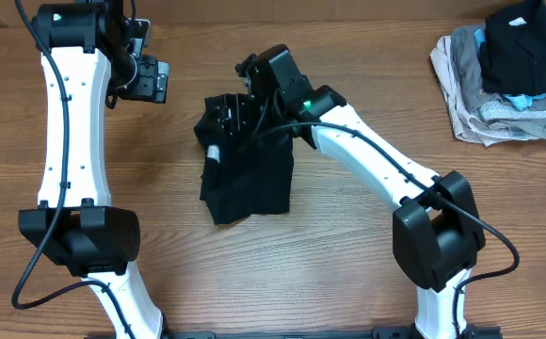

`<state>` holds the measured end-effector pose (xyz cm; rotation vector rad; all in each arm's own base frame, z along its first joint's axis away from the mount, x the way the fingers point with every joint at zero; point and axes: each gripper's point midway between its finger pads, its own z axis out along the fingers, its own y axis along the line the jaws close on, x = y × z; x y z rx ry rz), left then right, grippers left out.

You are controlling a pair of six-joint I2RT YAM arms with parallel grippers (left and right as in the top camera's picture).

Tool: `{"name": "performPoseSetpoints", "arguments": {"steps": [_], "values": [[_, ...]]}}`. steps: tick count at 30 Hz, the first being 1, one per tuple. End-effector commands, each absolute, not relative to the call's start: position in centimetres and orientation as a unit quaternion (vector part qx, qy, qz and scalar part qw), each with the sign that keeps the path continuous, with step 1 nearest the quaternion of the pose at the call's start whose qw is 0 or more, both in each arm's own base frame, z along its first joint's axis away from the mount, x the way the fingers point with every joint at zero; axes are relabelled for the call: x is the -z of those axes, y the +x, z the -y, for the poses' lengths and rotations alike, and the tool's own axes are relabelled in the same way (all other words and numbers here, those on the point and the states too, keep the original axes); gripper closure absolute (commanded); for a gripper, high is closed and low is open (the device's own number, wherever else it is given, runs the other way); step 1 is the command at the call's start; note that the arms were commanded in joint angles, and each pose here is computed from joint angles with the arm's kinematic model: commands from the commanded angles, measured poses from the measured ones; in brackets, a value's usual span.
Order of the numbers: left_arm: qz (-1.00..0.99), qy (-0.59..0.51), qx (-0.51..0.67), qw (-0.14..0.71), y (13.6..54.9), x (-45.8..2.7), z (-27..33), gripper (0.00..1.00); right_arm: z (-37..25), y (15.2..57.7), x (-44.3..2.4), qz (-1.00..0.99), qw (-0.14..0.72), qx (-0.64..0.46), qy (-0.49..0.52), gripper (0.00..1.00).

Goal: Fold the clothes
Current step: 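Grasp the folded black shirt bundle with the right gripper and lift it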

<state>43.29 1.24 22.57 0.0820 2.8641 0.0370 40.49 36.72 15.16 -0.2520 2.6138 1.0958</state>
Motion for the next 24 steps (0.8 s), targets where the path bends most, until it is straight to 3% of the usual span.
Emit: {"name": "performPoseSetpoints", "arguments": {"steps": [1, 7, 16, 23, 24], "values": [[-0.987, 0.025, 0.001, 0.161, 43.4, -24.1, -0.8, 0.16, -34.1, 42.0, -17.5, -0.909, 0.173, -0.368, -0.088, 0.13], [-0.986, 0.025, 0.001, 0.163, 43.5, -24.1, -0.8, 0.16, -30.9, 40.2, -14.3, -0.946, 0.128, -0.287, -0.080, 0.14], [-0.984, 0.021, -0.001, 0.177, 44.1, -24.3, -1.2, 0.16, -34.0, 41.7, -10.4, -0.949, 0.183, -0.230, -0.117, 0.26], [-0.984, 0.013, -0.002, 0.175, 44.1, -24.3, -1.9, 0.16, -37.3, 44.4, -7.7, -0.926, 0.238, -0.249, -0.157, 0.24], [-0.985, 0.012, -0.002, 0.175, 44.0, -24.3, -2.0, 0.16, -37.6, 44.8, -7.2, -0.924, 0.243, -0.252, -0.157, 0.20]]}}
